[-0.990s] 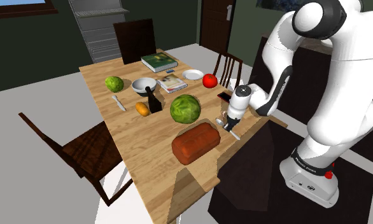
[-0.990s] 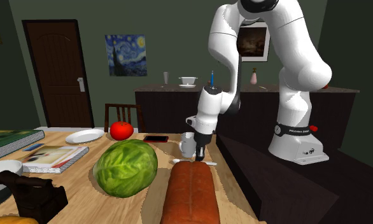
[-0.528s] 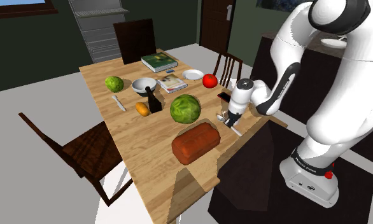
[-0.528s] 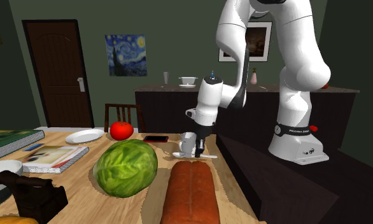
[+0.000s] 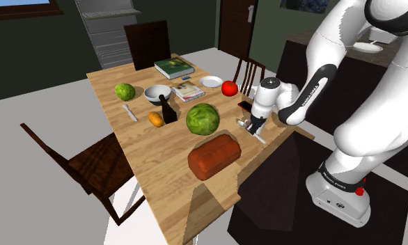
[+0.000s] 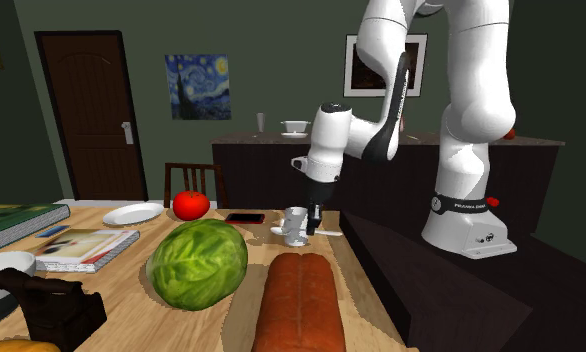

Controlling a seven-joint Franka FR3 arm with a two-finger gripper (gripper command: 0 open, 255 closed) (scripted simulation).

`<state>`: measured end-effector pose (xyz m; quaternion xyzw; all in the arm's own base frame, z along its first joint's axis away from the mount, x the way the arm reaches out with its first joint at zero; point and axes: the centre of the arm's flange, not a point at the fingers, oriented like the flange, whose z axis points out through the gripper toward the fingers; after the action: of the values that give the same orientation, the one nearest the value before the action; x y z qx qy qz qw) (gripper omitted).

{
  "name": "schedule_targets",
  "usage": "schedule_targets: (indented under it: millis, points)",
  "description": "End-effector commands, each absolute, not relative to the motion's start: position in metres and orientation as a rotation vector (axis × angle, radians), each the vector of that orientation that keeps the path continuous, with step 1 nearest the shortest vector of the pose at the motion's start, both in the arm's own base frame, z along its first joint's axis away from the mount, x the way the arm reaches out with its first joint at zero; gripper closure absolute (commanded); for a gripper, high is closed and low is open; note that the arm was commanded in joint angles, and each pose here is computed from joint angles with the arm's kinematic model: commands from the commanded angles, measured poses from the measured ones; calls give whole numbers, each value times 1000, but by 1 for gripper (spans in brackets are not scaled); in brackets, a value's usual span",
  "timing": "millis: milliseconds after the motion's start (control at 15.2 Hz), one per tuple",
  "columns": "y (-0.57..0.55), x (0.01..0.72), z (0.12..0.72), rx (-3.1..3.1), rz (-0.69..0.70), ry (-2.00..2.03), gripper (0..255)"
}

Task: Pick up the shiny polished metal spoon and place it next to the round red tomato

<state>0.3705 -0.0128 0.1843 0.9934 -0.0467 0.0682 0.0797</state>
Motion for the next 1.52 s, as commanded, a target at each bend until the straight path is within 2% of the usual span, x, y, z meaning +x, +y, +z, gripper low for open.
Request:
schedule_targets:
  millis: [0, 1188, 1452]
  points:
    - [-13, 370, 196, 2973, 202, -144, 255]
    - [-13, 370, 288, 2973, 202, -144, 255]
    - [-36, 417, 288, 2973, 202, -144, 255]
